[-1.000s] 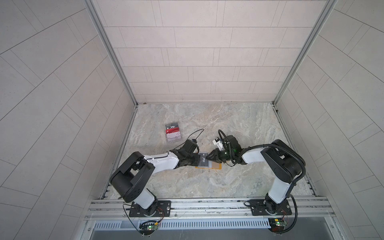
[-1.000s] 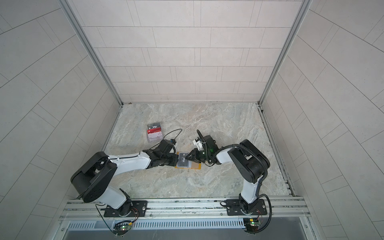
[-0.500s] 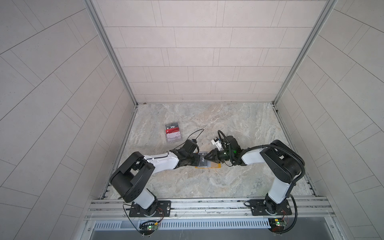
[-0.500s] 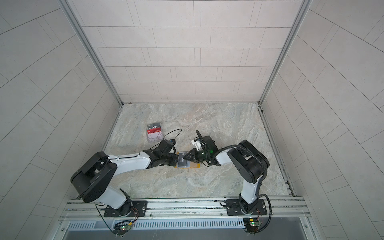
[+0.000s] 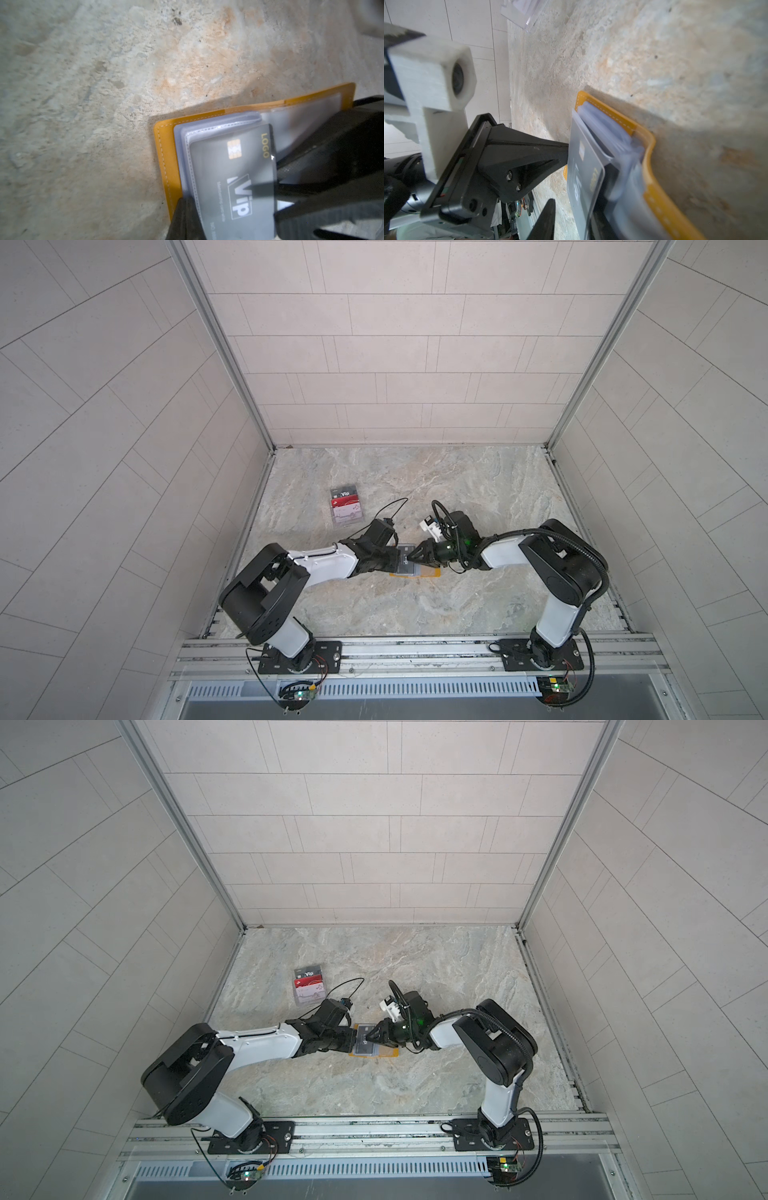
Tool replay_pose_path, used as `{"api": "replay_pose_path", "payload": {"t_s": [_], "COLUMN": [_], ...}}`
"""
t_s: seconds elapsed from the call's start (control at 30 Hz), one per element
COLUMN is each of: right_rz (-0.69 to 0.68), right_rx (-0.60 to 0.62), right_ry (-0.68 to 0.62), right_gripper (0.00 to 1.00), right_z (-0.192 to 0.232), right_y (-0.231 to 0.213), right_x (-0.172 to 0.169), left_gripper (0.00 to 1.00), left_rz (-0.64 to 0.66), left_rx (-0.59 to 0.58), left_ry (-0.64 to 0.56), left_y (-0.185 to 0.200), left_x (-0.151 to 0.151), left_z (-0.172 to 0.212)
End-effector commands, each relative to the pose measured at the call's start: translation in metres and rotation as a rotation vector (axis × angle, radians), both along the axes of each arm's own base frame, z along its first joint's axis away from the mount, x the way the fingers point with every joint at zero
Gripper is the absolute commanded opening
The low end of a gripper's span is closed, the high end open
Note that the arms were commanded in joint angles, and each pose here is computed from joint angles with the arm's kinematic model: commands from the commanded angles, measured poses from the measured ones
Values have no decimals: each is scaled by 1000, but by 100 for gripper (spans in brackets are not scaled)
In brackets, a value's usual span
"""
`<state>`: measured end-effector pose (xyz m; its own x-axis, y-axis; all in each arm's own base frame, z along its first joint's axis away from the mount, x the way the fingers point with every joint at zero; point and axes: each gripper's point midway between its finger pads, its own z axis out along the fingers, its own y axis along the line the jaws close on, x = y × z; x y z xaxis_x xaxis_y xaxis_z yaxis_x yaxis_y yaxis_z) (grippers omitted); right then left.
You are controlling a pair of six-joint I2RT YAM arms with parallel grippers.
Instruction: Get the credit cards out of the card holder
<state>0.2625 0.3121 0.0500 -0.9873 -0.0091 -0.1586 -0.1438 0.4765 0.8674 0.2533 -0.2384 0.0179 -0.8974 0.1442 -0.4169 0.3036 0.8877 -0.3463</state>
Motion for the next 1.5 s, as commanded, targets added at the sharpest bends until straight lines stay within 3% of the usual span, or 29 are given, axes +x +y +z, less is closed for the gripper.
{"api": "replay_pose_path", "payload": {"t_s": [0.0, 0.5, 0.77, 1.23, 1.47], "right_rz": [87, 121, 65, 62, 56], "right_rx": [15, -5, 68, 55, 57], "right_ry": [-22, -29, -33, 2, -10], "right_gripper": [31, 29, 25, 24, 28], "right_z": [13, 19, 30, 8, 6], "right_y": [3, -5, 8, 25, 28], "right_x": [-12, -10, 7, 4, 7], "left_gripper": [3, 3, 3, 4, 4], "left_rz": [-4, -5, -4, -6, -5], "left_rx": [47, 55, 62, 73, 75], "left_ry": [41, 41, 42, 42, 43], "left_y": [8, 10, 12, 14, 14], "left_x": [-11, -12, -13, -14, -14], "left_z": [-14, -16, -16, -17, -18]}}
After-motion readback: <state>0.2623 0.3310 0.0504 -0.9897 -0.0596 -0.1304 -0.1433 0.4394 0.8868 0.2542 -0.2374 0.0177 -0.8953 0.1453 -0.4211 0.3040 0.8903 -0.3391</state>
